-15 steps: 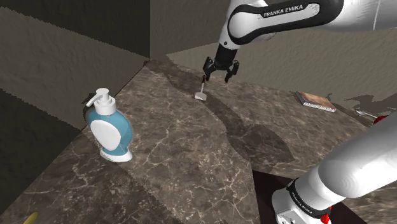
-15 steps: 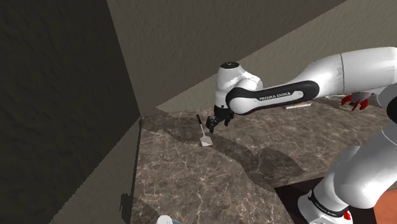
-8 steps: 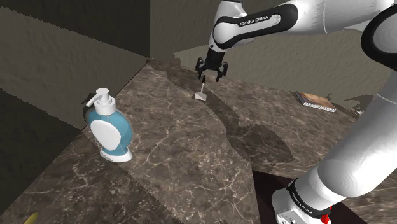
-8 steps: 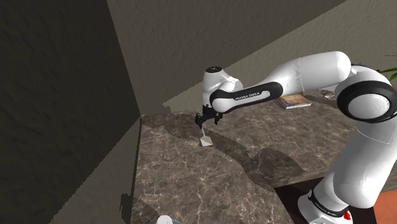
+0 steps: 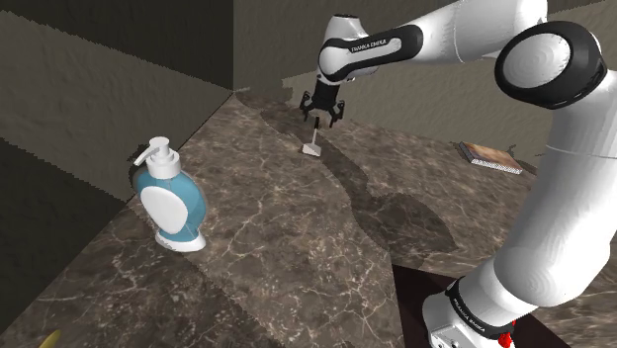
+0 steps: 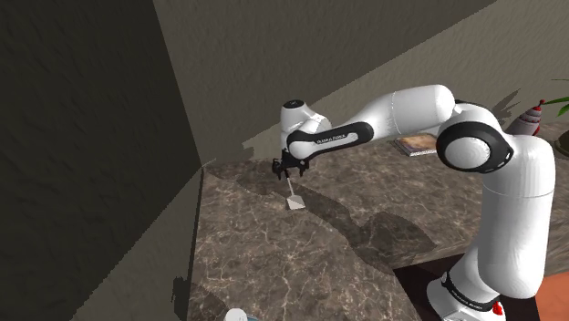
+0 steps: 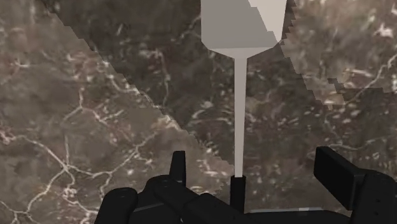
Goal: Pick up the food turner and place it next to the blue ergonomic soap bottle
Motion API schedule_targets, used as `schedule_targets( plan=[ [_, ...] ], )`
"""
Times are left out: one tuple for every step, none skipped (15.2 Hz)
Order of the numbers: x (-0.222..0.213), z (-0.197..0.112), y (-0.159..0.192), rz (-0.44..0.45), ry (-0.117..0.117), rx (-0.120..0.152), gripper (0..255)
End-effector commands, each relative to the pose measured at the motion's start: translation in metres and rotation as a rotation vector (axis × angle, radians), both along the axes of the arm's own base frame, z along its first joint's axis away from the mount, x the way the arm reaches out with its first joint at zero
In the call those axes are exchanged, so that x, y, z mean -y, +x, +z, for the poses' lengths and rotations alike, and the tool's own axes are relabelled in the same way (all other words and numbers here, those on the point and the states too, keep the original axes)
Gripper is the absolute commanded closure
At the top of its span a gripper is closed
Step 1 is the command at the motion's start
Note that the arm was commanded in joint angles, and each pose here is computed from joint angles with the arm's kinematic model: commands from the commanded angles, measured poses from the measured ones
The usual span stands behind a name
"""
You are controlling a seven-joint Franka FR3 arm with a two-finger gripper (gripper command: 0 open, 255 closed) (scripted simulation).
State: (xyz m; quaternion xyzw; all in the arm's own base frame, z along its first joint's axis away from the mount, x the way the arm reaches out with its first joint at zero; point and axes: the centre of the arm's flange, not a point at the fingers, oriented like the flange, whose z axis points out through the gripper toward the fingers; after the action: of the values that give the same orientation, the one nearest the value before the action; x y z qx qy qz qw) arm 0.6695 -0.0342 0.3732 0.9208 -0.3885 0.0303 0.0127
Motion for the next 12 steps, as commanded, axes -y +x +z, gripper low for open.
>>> schedule_targets(
  plan=[
    [0.001,-0.011,0.003,-0.005,0.000,0.001,0],
    [0.002,-0.016,0.003,-0.005,0.000,0.001,0],
    [0.002,-0.021,0.004,-0.005,0.000,0.001,0],
    [0.002,-0.026,0.004,-0.005,0.000,0.001,0],
    [0.003,-0.035,0.004,-0.005,0.000,0.001,0],
    [0.003,-0.035,0.004,-0.005,0.000,0.001,0],
    [0.003,-0.035,0.004,-0.005,0.000,0.001,0],
    [0.003,-0.035,0.004,-0.005,0.000,0.001,0],
    [0.003,-0.035,0.004,-0.005,0.000,0.001,0],
    [0.003,-0.035,0.004,-0.005,0.000,0.001,0],
    [0.003,-0.035,0.004,-0.005,0.000,0.001,0],
    [0.003,-0.035,0.004,-0.005,0.000,0.001,0]
  ],
)
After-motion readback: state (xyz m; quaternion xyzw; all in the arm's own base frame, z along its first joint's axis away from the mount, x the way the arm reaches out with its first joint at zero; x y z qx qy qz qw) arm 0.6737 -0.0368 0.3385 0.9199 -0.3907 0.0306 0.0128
